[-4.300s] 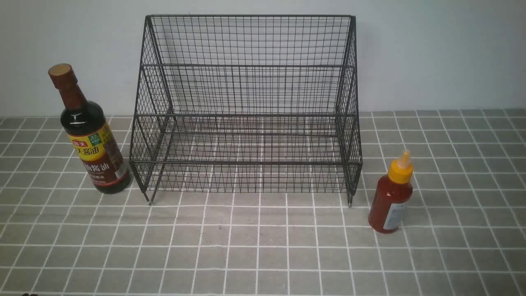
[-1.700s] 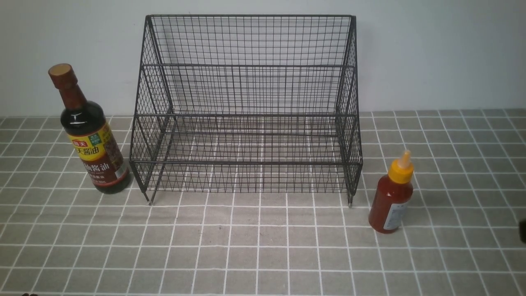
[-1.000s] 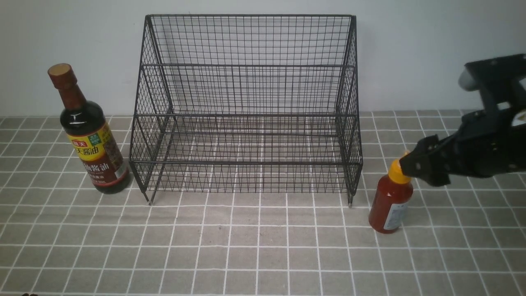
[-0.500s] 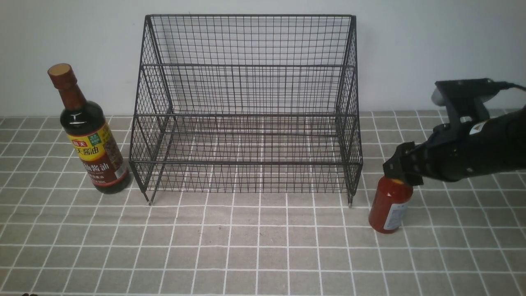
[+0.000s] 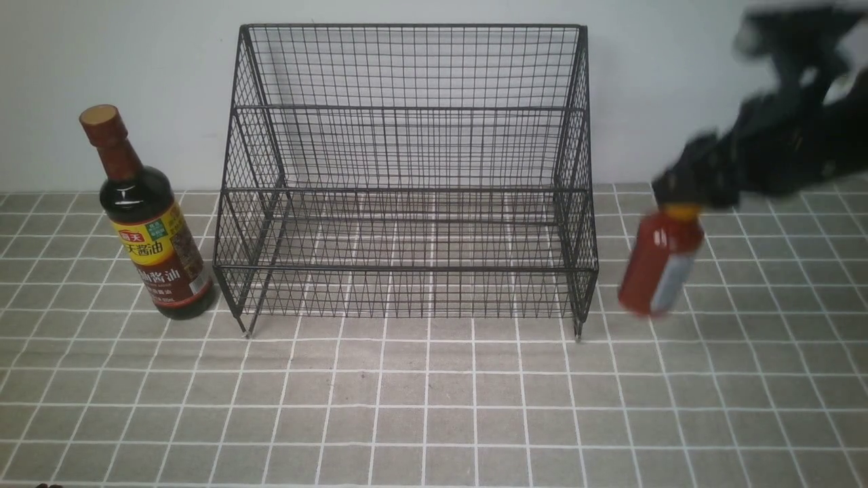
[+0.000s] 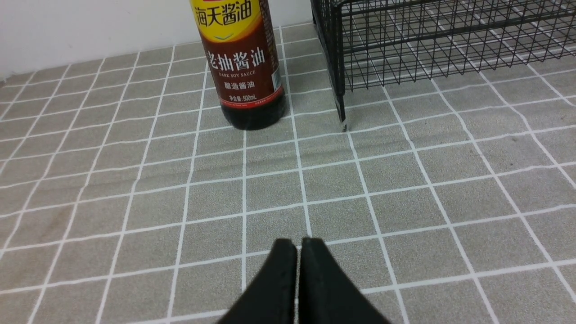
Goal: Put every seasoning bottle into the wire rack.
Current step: Use the right arm to put the condiment bottle back on the shelf
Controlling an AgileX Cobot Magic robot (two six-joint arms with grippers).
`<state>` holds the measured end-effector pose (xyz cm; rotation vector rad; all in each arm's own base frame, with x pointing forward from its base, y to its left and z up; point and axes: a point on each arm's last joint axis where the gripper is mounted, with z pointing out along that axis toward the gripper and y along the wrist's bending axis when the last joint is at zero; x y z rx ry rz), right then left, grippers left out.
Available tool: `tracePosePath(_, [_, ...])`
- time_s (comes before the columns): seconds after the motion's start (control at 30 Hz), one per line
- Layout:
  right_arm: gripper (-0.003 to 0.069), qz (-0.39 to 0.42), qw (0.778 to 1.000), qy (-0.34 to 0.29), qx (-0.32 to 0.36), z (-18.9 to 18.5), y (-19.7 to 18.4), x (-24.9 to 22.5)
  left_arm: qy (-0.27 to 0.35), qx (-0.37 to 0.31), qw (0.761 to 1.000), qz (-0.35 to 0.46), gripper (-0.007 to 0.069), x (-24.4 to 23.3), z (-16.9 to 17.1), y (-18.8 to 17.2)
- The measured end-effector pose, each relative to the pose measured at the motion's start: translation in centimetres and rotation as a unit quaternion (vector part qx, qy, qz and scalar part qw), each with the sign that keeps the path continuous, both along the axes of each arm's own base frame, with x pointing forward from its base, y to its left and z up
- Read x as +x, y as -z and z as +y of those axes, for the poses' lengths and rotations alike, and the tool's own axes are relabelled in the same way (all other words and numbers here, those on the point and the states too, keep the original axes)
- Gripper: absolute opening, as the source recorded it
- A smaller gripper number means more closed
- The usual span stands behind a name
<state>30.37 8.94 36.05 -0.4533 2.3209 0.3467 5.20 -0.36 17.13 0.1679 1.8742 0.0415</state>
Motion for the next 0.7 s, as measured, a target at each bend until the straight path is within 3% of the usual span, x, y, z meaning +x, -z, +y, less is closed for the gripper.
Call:
tracePosePath(0.13, [0.0287,-0.052,0.998,-0.012,0.039,0.5,-4.6,-0.1,0.0,0.0,1.0,0.0,-0.0007,0.0,0.0,0.0])
tracePosePath(0.27, [0.0287,-0.079,0.992,-0.038,0.086,1.4,-6.3,0.4,0.0,0.0,1.0,0.0,-0.0007,0.0,0.0,0.0])
tracePosePath(0.43, [0.0287,-0.068,0.988,-0.075,0.117,2.9,-4.7,2.3,0.0,0.0,1.0,0.0,-0.0007,0.0,0.0,0.0])
tracePosePath(0.7, [0.0287,-0.034,0.991,-0.095,0.087,5.5,0.5,5.9,0.0,0.0,1.0,0.0,-0.0007,0.0,0.0,0.0])
